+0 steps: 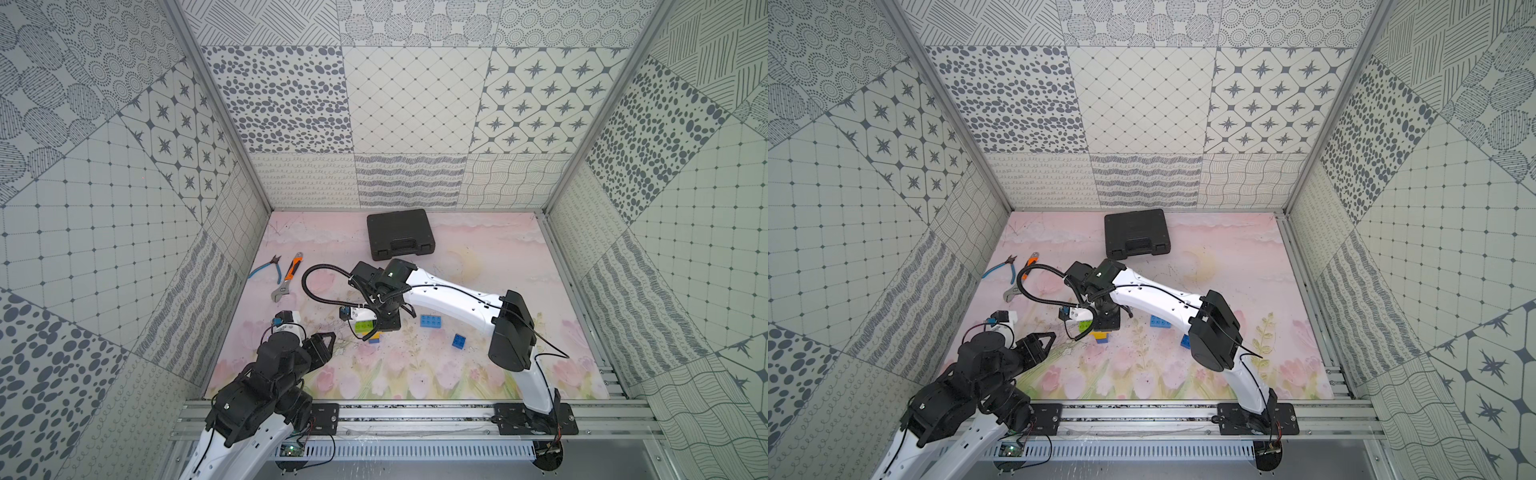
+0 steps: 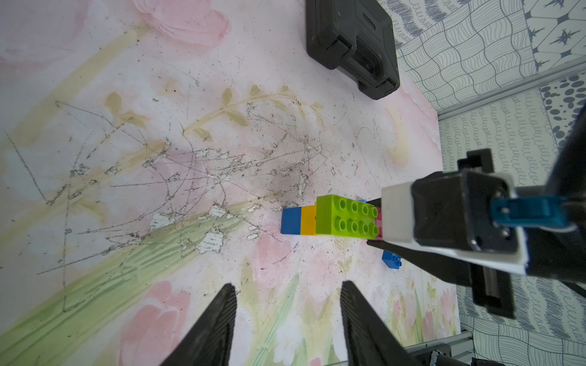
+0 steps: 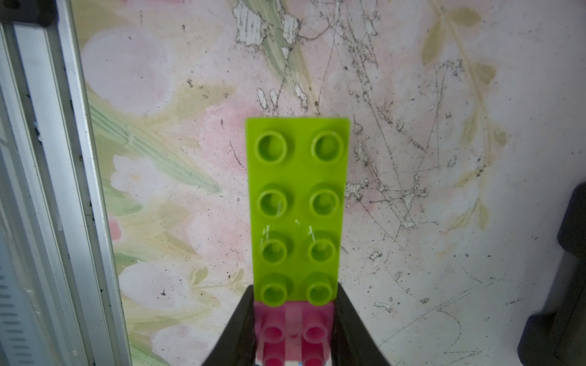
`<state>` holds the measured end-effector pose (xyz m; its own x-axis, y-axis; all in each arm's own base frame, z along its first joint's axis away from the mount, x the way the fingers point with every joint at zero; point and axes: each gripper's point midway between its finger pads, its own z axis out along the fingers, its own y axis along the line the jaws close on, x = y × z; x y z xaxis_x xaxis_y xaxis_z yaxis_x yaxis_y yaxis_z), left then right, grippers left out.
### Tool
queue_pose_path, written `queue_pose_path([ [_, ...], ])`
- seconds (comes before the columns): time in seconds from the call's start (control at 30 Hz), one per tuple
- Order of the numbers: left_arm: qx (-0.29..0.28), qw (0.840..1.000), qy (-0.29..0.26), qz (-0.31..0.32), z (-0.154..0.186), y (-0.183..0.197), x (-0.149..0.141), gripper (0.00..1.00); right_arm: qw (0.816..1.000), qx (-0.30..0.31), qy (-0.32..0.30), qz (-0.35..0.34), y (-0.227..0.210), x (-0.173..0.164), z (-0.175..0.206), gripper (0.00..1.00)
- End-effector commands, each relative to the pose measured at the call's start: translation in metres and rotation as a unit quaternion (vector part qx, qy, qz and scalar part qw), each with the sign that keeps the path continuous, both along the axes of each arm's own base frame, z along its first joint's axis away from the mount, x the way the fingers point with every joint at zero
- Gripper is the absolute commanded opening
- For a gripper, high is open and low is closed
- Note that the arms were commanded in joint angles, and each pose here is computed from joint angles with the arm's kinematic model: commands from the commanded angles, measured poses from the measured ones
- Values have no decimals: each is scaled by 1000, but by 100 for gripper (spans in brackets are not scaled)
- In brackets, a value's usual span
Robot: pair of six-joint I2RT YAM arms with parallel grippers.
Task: Assemble a spoon with lego
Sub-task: Assemble the lego brick with the lego brick.
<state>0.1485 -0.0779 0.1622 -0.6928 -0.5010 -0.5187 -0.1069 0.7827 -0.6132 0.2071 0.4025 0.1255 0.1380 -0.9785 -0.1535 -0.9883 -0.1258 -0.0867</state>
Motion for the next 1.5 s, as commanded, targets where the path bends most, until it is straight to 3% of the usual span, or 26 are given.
queue_pose_path([
  [0.0, -4, 1000, -23, -8, 8, -3, 5, 55, 1000, -6, 12, 3, 4, -3, -9, 9],
  [0.27, -3, 1000, -24, -10, 8, -4, 5, 55, 1000, -20, 22, 1, 2, -6, -19, 10],
  [0.4, -2, 1000, -23, -10, 8, -4, 5, 55, 1000, -17, 20, -2, 4, -5, -17, 15],
  [0.83, 0, 1000, -20, -3, 8, -1, 5, 72, 996, 79, 3, -28, 21, 4, 39, 71],
  [1.0, 7, 999, -34, -4, 17, 1, 6, 80, 993, 106, 8, -59, 13, 12, 57, 80],
  [1.1, 16, 997, -70, -24, 38, -4, 12, 92, 982, 161, 9, -102, 5, 27, 89, 87],
  [1.2, 42, 987, -128, -89, 79, -23, 25, 98, 954, 230, -2, -193, -18, 57, 122, 98],
  [1.3, 84, 963, -167, -194, 117, -58, 42, 98, 903, 302, 10, -306, -61, 82, 143, 98],
  [1.4, 121, 926, -179, -309, 138, -98, 64, 98, 812, 368, 24, -452, -128, 107, 151, 98],
  [1.47, 145, 887, -187, -396, 145, -131, 76, 98, 731, 396, 49, -554, -183, 114, 141, 98],
])
